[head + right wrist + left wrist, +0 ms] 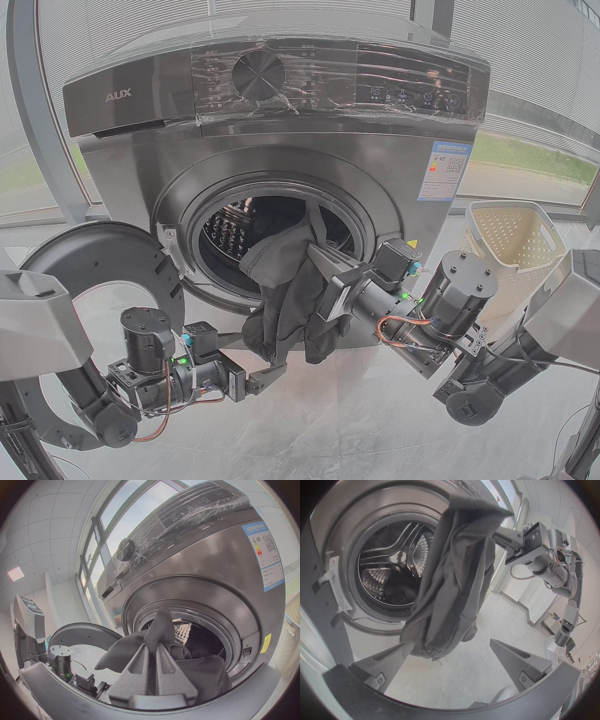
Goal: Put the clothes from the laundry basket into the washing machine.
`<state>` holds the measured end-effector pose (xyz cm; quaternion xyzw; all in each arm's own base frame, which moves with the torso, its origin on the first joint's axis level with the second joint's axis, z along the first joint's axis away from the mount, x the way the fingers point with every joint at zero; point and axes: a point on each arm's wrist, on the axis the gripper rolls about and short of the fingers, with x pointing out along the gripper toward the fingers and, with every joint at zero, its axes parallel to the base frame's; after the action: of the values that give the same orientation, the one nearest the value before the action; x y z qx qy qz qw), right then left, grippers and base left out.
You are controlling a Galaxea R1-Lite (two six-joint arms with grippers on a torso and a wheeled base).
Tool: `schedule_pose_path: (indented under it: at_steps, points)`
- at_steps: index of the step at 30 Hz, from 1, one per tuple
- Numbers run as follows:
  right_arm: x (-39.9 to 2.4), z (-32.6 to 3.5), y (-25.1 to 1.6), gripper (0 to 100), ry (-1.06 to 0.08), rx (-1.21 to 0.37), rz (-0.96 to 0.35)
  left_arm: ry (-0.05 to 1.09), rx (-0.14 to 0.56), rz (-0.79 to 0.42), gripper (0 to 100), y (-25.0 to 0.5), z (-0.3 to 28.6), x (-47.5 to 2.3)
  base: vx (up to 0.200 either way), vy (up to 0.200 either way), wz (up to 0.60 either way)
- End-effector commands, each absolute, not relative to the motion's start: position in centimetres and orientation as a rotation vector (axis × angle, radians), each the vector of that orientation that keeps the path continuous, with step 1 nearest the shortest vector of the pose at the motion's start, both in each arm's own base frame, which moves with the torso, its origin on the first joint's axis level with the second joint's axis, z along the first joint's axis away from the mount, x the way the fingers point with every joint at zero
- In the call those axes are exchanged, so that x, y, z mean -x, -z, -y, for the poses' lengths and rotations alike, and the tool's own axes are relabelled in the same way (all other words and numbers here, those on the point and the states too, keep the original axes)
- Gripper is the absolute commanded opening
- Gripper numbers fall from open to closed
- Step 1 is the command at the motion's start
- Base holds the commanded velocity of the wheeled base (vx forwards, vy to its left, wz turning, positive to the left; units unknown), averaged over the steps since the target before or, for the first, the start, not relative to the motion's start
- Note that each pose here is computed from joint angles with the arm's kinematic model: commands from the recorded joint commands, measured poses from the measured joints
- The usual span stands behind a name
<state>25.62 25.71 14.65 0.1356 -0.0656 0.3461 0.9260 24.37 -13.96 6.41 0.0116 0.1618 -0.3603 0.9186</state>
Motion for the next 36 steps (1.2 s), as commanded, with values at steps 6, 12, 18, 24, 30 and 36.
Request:
schedule_pose_path:
  at_steps: [6, 12, 18, 24, 30, 36]
  points:
    - [-25.3, -26.0, -14.6, 0, -0.716, -0.281, 0.136, 0.746, -0.019, -0.396, 100, -3.0, 15.5, -26.4, 0.0, 0.0, 0.0]
    - [-24.9, -26.3, -14.6, 0, -0.729, -0.284, 0.135, 0.712, -0.008, -0.359, 100, -2.1, 16.2, -27.8, 0.0, 0.0, 0.0]
    - [-25.0, -26.2, -14.6, 0, -0.727, -0.285, 0.137, 0.695, -0.007, -0.33, 100, -1.4, 16.4, -28.2, 0.0, 0.0, 0.0]
    - [-25.0, -26.3, -14.6, 0, -0.727, -0.286, 0.138, 0.675, -0.006, -0.306, 0, -1.7, 16.5, -28.6, 0.0, 0.0, 0.0]
    - [-24.8, -26.3, -14.6, 0, -0.731, -0.287, 0.135, 0.678, 0.011, -0.282, 0, -1.7, 16.9, -29.1, 0.0, 0.0, 0.0]
    - [-25.0, -26.1, -14.5, 0, -0.724, -0.283, 0.131, 0.692, 0.02, -0.234, 0, -2.4, 17.0, -28.6, 0.0, 0.0, 0.0]
